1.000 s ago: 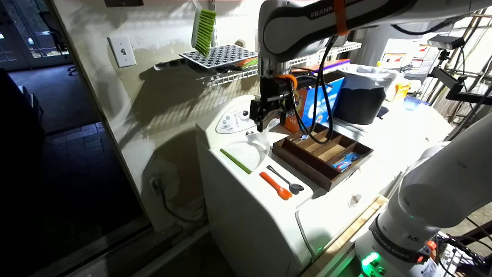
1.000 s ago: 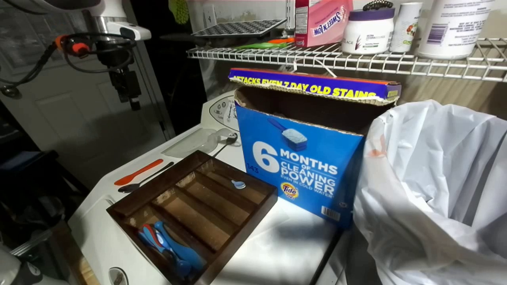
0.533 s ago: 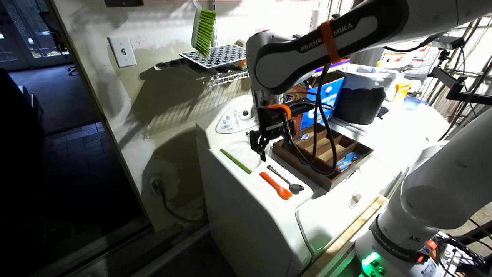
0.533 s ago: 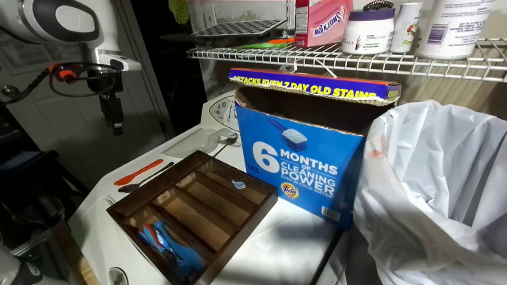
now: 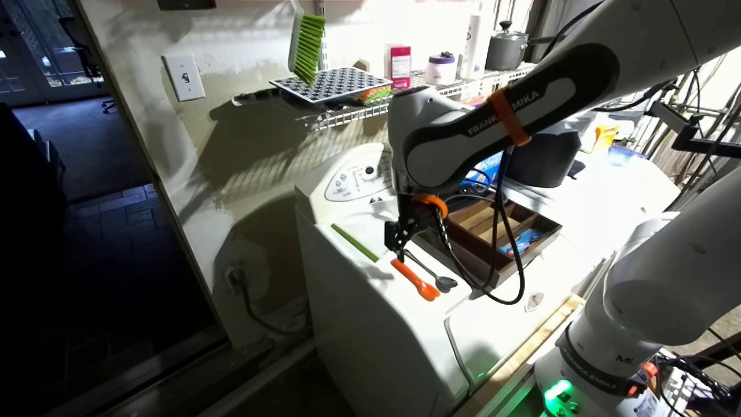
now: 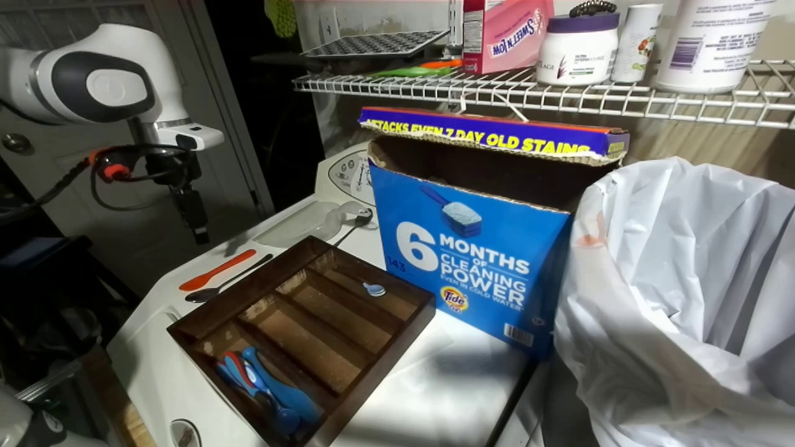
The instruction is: Put the spoons on the in the drawer that's on the table
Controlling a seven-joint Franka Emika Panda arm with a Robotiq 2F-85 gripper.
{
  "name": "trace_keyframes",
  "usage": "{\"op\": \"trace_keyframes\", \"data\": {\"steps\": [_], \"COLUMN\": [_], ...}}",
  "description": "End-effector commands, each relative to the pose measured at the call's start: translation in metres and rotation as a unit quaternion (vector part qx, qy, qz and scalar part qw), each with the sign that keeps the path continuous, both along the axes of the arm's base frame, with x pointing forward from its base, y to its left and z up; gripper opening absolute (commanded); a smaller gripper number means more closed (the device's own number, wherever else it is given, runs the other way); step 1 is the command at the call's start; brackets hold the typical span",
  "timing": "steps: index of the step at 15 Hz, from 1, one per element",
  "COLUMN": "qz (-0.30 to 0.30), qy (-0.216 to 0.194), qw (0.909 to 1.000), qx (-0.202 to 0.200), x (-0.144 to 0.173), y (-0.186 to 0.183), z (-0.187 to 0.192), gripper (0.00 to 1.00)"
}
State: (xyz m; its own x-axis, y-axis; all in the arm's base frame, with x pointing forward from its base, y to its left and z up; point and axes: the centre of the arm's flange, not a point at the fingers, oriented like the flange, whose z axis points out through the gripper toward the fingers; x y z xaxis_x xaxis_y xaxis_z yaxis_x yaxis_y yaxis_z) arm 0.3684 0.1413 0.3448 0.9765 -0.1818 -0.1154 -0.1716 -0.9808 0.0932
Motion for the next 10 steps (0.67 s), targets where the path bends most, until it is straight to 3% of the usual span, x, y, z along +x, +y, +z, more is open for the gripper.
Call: {"op": "trace_keyframes", "data": {"steps": [1, 3, 8, 10], "qz": [0.017, 0.008, 0.002, 0.003], "qy": [-0.052, -0.035, -0.035, -0.028], "qw": [0.9985, 0.9993, 0.9993, 0.9992], "qx": [0.011, 0.01, 0.011, 0.028], "x": [-0.018, -0.007, -0.011, -0.012], "y": [-0.008, -0.005, -0.015, -0.024], "z": [-0.023, -0.019, -0.03, -0.032], "gripper": [1.0, 1.0, 1.0, 1.0]}}
